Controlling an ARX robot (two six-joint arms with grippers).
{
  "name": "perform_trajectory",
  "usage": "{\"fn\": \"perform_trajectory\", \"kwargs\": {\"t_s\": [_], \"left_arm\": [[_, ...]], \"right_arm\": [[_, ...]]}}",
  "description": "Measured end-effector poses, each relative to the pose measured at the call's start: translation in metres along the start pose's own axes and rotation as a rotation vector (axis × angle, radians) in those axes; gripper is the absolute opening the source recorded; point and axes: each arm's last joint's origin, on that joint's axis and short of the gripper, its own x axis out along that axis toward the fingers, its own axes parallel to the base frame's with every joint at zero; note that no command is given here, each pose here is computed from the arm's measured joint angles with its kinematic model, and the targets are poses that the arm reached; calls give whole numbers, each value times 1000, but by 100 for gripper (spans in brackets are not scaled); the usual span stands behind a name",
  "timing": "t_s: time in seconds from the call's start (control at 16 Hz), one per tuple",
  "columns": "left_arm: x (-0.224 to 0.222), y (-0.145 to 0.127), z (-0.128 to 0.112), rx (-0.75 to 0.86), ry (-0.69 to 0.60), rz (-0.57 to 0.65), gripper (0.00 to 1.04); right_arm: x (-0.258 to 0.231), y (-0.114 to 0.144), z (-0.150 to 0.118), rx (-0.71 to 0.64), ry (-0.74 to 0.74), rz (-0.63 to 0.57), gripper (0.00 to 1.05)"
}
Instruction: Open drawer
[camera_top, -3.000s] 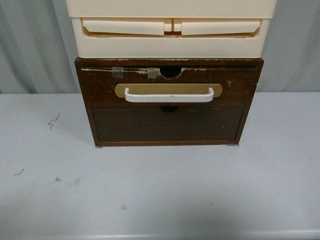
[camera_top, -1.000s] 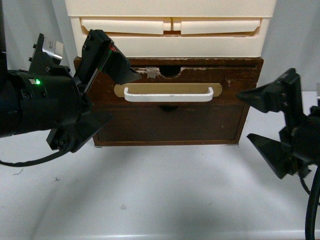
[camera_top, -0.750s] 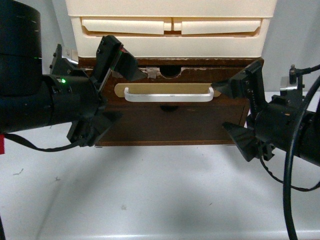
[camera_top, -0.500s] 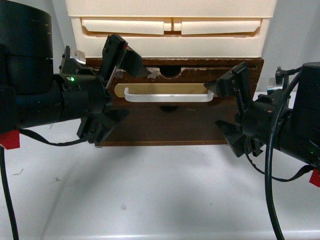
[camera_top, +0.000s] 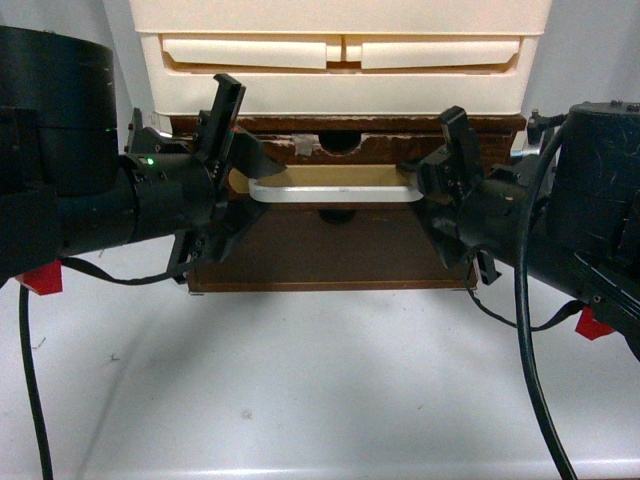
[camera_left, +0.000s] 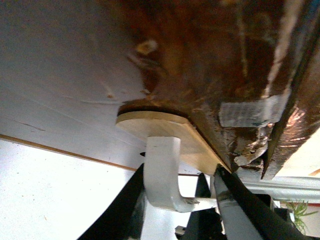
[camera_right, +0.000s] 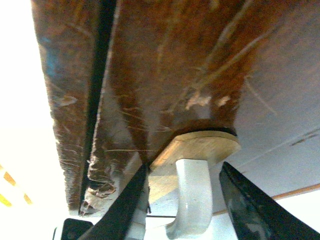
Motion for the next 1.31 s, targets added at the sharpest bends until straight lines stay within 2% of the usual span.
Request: {"fn": "perform_trajectory", "kwargs": {"t_s": [0.12,0.19,0.5,0.69,0.81,1.0,1.06,1.12,1.19,1.25,1.31], "left_arm": [[-1,6,0,-32,-6,-5,24],[-3,8,0,-98,-12,-11,16],[-20,14,-11,-151,2,-27,14],[-57,19,-38,-142,51,-36,13],[-94,18,-67,-65,129,-56,30],[-123,1,-95,42,243,-153,48],[-135,2,-104,83,270,-134,61],[-171,9,-97,151,207,-69,90],[-191,-4,-92,571,-272,-77,82],[-219,11,-76,917,-581,313,55],[-239,1,-69,1090,-602,335,25]], "right_arm": [[0,-1,-3,-13,4,6,25],[-2,-3,-4,31,1,2,18],[-18,-4,-18,82,19,8,16],[-61,-5,-41,84,47,7,16],[-94,-7,-59,96,67,-27,16],[-111,-10,-67,35,75,-57,33],[-129,-15,-76,7,127,-112,44],[-155,-29,-86,-21,194,-198,73],[-175,-50,-91,-543,-7,-502,56],[-213,-36,-63,-949,-119,-625,26],[-234,-17,-53,-1095,-161,-541,2]]}}
